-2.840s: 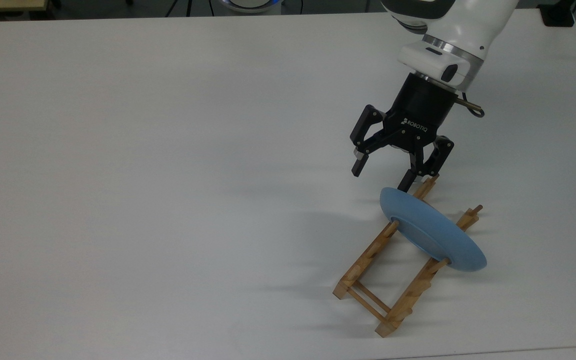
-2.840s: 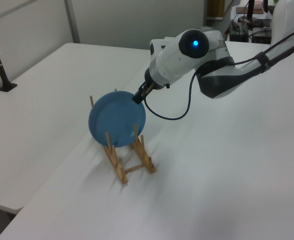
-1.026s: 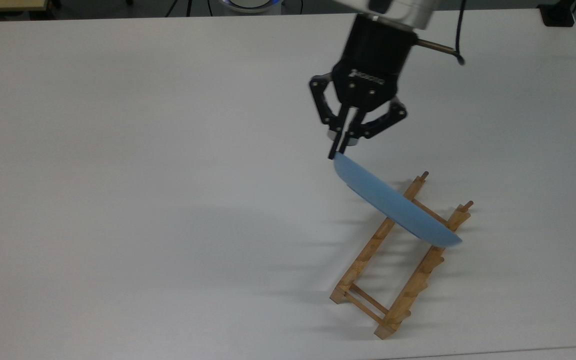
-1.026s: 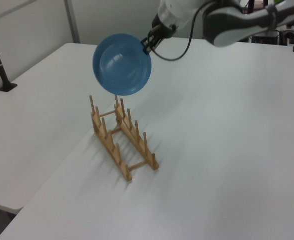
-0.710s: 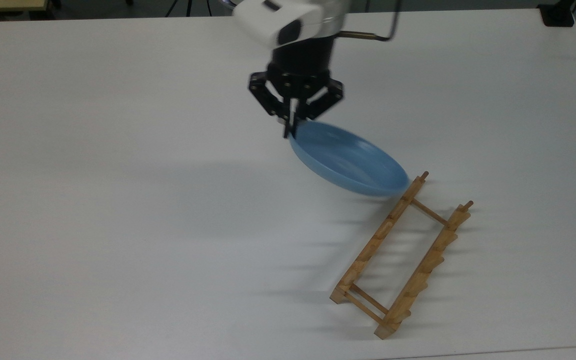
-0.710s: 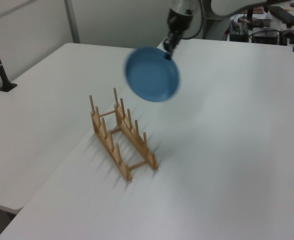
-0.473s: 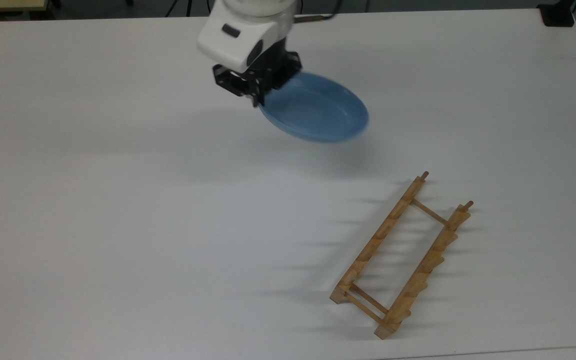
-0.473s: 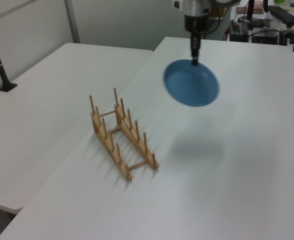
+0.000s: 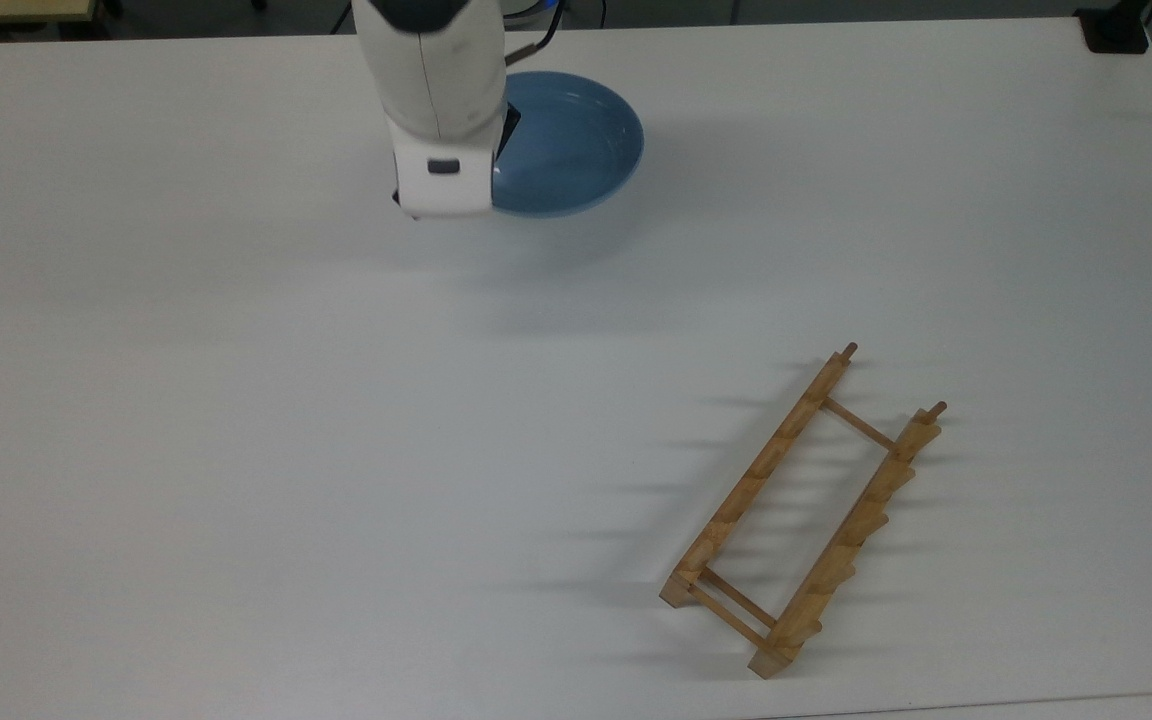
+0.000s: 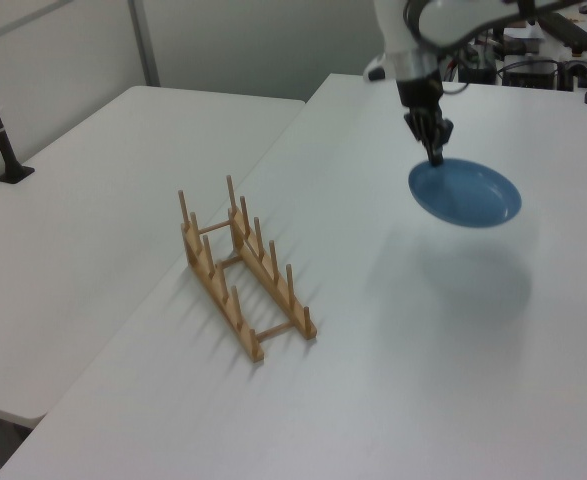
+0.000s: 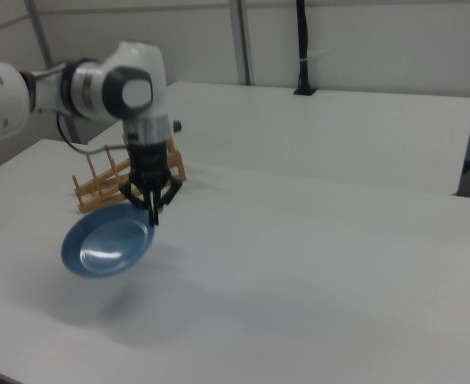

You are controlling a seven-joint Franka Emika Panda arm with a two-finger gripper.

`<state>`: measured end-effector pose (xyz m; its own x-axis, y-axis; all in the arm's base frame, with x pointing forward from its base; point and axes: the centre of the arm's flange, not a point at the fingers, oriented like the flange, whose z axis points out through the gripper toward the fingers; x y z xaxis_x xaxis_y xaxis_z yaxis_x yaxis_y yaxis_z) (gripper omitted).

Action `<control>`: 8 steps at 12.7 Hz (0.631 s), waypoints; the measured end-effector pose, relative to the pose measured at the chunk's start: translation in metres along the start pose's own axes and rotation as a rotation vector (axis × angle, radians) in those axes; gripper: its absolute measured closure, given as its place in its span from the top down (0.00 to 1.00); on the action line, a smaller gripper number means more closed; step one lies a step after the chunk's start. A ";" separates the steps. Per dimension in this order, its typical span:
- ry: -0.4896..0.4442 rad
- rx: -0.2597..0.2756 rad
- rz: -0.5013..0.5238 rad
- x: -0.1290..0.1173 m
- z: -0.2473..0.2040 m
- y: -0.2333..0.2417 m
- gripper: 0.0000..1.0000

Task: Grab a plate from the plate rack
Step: 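Carry the plate away from the rack and lower it flat onto the table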

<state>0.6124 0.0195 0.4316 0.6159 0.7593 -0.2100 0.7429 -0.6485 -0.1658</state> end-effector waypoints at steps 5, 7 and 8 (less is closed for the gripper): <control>-0.057 0.006 -0.061 0.019 0.078 0.016 0.04; -0.093 -0.002 -0.070 0.023 0.093 0.021 0.04; -0.111 -0.002 -0.071 0.025 0.102 0.023 0.04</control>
<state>0.6183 0.0175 0.3243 0.5292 0.7924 -0.3035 0.7841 -0.5934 -0.1821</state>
